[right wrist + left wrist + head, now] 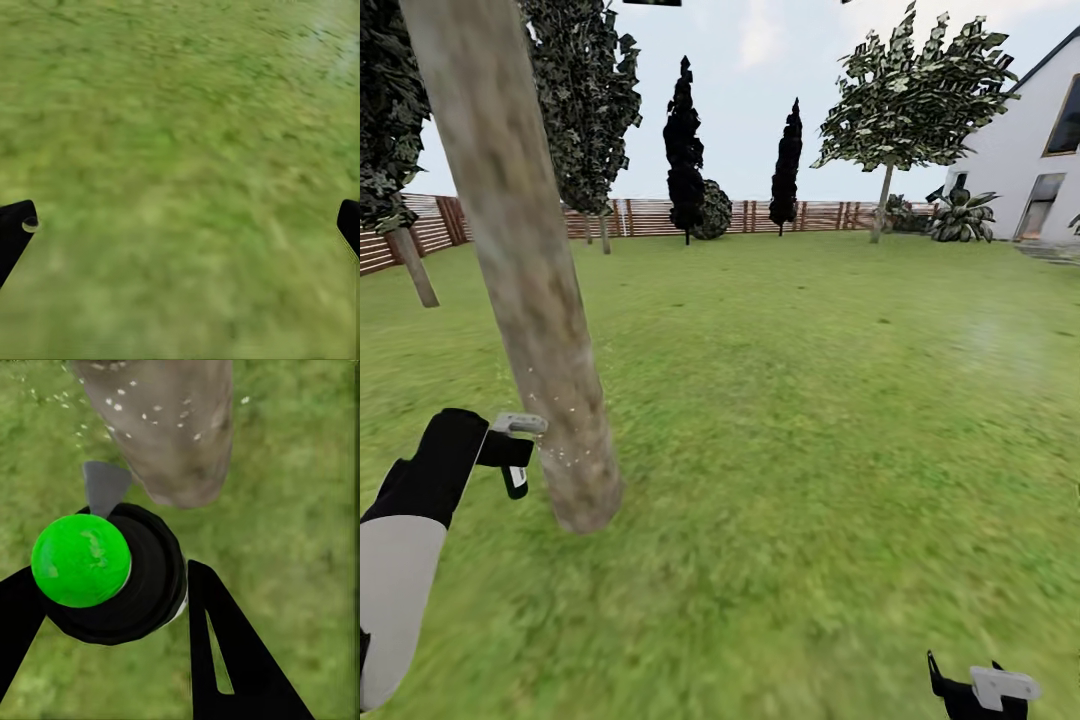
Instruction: In the garden, pick up the pesticide atomizer on the floor and spray pesticide onto both trees until each tree trunk is fully covered.
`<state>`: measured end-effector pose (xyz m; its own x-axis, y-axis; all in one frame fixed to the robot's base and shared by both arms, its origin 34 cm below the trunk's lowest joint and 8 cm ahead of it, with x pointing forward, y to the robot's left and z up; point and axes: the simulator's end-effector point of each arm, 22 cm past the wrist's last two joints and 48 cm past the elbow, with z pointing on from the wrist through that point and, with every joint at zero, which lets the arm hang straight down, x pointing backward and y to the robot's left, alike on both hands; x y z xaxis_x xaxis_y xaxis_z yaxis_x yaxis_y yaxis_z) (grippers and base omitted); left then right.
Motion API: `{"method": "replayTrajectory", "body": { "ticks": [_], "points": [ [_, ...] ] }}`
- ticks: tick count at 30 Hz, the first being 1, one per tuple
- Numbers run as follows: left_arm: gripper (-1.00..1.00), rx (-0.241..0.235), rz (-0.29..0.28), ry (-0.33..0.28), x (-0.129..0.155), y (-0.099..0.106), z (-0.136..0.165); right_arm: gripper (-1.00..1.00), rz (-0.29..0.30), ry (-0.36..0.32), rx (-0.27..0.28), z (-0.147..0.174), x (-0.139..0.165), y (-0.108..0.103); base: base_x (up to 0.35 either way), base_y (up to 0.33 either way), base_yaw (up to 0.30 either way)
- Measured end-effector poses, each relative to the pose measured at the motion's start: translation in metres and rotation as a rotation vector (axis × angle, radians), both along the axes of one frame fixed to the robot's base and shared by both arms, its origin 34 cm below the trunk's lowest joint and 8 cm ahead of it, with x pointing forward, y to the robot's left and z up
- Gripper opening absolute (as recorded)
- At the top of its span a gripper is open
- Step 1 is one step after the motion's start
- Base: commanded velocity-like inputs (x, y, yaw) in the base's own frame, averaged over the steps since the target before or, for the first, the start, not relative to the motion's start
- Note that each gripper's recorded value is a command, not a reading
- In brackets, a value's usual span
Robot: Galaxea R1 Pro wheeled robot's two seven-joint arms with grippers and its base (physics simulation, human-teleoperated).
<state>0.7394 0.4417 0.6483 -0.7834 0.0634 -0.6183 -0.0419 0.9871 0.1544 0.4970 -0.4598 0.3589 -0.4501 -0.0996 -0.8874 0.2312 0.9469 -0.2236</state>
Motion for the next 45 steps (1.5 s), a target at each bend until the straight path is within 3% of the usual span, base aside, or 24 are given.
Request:
{"method": "replayTrajectory", "body": {
  "ticks": [14,18,26,28,31,35,45],
  "points": [
    [-1.0,0.008,0.019,0.03,-0.011,0.011,-0.015,1.0,0.001,0.0,0.0,0.0,0.0,0.0,0.005,-0.271,0.08],
    [-1.0,0.046,0.042,0.072,-0.028,0.031,-0.032,1.0,0.001,-0.001,0.0,0.0,0.0,0.0,0.108,-0.271,0.275],
    [-1.0,0.05,0.043,0.08,-0.03,0.032,-0.035,1.0,0.001,-0.001,0.0,0.0,0.0,0.0,0.217,-0.2,0.077],
    [-1.0,0.08,0.053,0.088,-0.033,0.041,-0.034,1.0,0.0,-0.001,0.0,0.0,0.0,0.0,0.247,-0.171,0.0],
    [-1.0,0.089,0.057,0.096,-0.035,0.044,-0.036,1.0,0.0,-0.001,0.0,0.0,0.0,0.0,0.247,-0.171,0.13],
    [-1.0,0.11,0.067,0.189,-0.072,0.05,-0.086,1.0,0.001,-0.001,0.001,0.0,0.0,0.001,0.247,-0.171,0.27],
    [-1.0,0.08,0.047,0.185,-0.07,0.031,-0.096,1.0,0.0,-0.001,0.001,0.0,0.0,0.001,0.289,-0.088,0.257]
  ]
}}
